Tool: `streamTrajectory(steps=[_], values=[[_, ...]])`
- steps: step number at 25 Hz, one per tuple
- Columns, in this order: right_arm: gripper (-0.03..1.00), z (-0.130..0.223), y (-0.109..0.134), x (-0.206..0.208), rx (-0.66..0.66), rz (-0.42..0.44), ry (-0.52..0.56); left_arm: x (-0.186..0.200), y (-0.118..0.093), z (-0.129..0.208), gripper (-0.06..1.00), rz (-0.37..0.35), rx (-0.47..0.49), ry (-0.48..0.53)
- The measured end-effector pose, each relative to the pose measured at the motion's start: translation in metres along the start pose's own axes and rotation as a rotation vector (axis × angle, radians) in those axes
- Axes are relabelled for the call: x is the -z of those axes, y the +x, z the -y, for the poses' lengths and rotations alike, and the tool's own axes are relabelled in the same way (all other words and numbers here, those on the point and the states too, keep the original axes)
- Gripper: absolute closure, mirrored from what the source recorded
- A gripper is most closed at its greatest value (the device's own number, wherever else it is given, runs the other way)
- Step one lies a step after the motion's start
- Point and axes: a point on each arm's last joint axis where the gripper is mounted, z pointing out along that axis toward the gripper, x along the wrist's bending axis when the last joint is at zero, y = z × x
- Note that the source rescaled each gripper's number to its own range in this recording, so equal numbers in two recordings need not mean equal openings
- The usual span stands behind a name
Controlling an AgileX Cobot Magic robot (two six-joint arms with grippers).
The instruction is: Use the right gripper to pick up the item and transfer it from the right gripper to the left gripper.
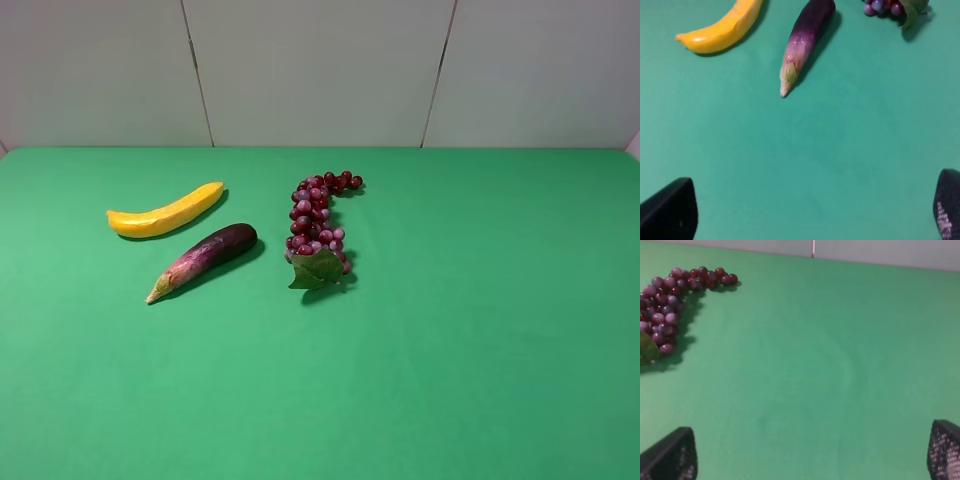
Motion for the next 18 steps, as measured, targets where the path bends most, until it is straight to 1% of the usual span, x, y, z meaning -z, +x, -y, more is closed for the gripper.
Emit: streamTrajectory(steps=[10,14,18], values=[[-0.03,0.0002,0.0000,0.0000,0.000,0.000,0.002,-0.0016,0.0001,0.0003,0.04,-0.003,0.006,-0.001],[-0.03,0.0002,0.0000,0.0000,0.000,0.000,0.002,-0.0020,-0.0002,0.0000,0.04,-0.053,0.045,0.000],[-0.03,0.0002,0.0000,0.0000,0.000,0.000,0.002,-0.0027,-0.0008,-0.0006,0.04,-0.140,0.113,0.003]])
